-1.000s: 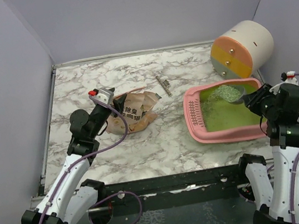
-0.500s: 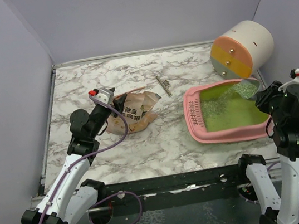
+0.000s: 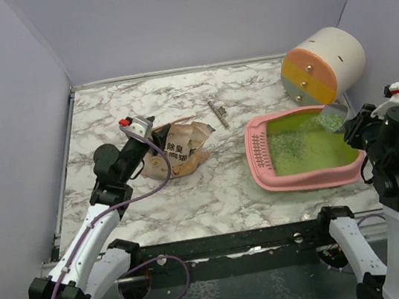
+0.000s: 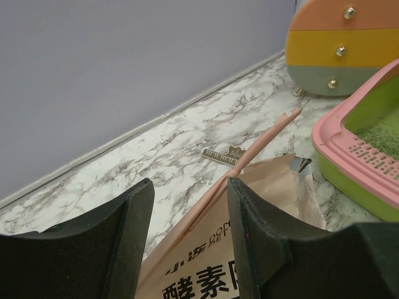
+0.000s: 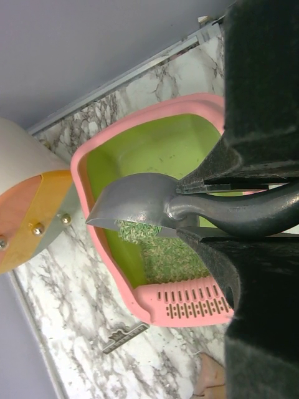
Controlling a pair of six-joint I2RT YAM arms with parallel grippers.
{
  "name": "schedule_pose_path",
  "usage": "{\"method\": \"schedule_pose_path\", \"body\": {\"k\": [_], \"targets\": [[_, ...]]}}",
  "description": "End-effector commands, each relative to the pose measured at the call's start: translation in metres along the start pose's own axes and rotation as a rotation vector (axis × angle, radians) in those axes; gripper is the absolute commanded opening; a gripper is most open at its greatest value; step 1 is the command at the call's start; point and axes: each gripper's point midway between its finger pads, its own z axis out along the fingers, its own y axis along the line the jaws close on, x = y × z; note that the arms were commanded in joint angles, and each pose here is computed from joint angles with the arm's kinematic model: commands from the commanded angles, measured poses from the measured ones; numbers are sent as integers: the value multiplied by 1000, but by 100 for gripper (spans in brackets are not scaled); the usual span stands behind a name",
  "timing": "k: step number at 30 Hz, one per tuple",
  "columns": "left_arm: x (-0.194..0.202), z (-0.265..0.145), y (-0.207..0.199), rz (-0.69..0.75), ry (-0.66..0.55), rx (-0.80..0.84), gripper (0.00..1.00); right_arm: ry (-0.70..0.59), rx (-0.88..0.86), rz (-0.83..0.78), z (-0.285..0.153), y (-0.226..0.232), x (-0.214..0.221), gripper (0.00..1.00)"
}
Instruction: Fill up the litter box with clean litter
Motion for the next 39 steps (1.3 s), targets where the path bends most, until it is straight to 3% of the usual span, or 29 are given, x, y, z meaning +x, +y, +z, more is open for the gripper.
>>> {"method": "schedule_pose_path", "body": {"k": [1,15,23,29,39], "targets": [[-16,5,-3,6,-24,26,54,97,-89,-64,1,16,10,1],[-10,5,-6,29,32,55,54,268,-170,-151,10,44,7,1],[-8,4,-6,39,47,59,54,280,-153,-194,15,49,-1,1],[-7,3,-9,47,53,80,54,248,-308,-185,17,81,-16,1],[-10,-4,-25,99,73,182,55,300,-860,-106,12,183,-22,1]]}}
